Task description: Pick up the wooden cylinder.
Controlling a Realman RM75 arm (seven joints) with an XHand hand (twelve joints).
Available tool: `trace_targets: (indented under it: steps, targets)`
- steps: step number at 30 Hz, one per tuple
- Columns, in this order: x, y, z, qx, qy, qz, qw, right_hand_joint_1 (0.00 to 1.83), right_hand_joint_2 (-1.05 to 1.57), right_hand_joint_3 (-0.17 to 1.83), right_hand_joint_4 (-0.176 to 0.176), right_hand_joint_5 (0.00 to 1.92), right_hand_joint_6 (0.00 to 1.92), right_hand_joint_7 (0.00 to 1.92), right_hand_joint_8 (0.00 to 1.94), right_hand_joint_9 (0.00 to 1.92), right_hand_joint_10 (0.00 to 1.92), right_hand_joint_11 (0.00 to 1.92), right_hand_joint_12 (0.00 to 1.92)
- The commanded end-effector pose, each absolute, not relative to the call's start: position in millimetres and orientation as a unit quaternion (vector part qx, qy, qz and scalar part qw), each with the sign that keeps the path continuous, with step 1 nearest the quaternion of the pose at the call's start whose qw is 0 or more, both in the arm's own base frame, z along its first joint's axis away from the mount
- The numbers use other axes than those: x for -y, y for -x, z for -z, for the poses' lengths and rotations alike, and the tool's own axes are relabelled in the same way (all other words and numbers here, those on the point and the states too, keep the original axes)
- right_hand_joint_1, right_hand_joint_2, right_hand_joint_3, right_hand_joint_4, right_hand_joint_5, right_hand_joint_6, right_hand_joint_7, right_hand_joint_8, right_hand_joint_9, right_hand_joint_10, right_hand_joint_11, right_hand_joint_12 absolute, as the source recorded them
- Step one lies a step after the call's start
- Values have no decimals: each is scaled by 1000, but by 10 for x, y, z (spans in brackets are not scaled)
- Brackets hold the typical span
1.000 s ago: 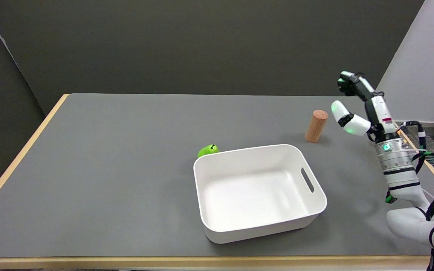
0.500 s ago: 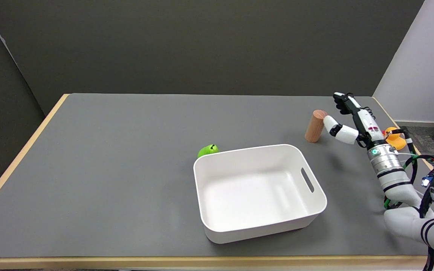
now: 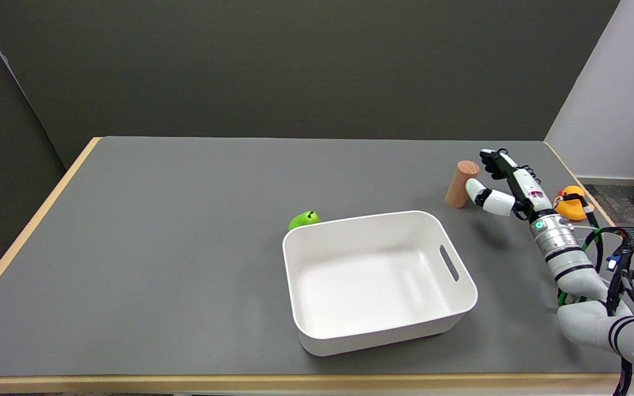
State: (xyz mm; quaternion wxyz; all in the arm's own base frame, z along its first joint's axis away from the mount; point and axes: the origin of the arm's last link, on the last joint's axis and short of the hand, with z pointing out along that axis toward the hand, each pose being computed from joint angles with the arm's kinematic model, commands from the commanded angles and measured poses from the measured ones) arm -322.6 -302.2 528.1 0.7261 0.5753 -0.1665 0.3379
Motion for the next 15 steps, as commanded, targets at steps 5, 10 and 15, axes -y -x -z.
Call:
trace_targets:
  steps: [5, 10, 15]
  targets:
    - [3139, 3354, -5146, 195, -579, -314, 727, 453, 614, 966, -37, 189, 432, 290, 382, 228, 731, 117, 1202]
    - [3179, 3375, -5087, 199, -582, -313, 724, 451, 616, 967, -34, 202, 446, 303, 391, 239, 735, 119, 1204]
    - [3197, 3396, -5069, 204, -582, -308, 724, 496, 648, 895, -26, 251, 472, 340, 372, 259, 762, 116, 1237]
